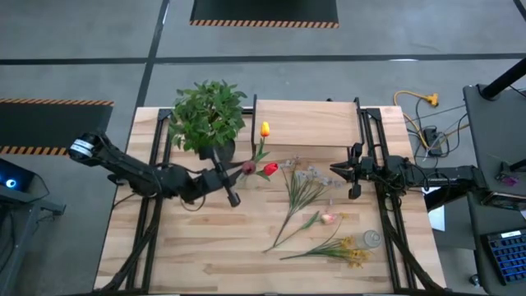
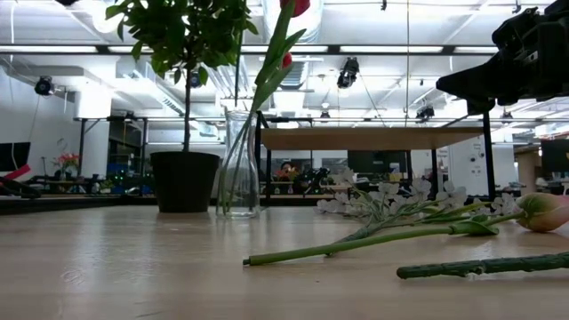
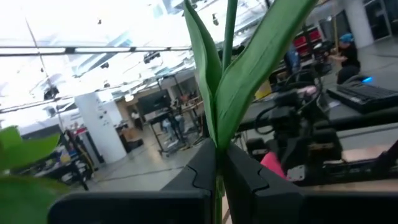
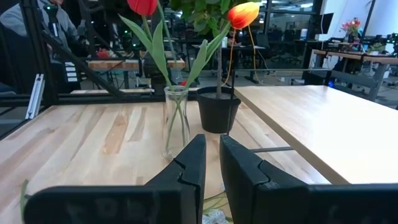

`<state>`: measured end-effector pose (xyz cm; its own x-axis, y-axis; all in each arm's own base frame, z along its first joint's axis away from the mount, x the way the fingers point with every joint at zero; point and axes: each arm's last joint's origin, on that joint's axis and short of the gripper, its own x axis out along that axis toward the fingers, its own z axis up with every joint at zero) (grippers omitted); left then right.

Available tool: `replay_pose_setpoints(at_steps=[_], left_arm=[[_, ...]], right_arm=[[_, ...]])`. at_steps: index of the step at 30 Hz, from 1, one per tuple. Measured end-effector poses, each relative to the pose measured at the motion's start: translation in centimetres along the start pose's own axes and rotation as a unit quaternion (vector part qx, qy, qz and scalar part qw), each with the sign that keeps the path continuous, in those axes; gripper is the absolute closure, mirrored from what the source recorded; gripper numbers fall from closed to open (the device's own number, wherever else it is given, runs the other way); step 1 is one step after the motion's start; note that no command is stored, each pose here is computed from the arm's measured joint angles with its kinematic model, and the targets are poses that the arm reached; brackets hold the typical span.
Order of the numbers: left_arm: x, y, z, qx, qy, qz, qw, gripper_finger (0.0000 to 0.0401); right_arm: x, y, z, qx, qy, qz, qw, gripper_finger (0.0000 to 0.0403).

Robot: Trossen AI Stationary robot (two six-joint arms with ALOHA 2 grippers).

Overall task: Pick and place flowers into a vace then onto a shelf
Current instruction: Put the dark red flower into the top transparent vase

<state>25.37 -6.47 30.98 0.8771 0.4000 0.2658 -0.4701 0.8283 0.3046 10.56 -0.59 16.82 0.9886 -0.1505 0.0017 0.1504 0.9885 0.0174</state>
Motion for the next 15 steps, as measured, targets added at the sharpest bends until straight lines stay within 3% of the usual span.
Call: replay_pose_setpoints(at_steps=[15], left_arm=[[0.0, 0.6, -2.5, -0.029, 0.027, 0.008, 0.999, 0.0401]], right_arm=[[0.0, 0.0, 0.0, -0.001, 0.000, 0.000, 1.000, 0.0364]])
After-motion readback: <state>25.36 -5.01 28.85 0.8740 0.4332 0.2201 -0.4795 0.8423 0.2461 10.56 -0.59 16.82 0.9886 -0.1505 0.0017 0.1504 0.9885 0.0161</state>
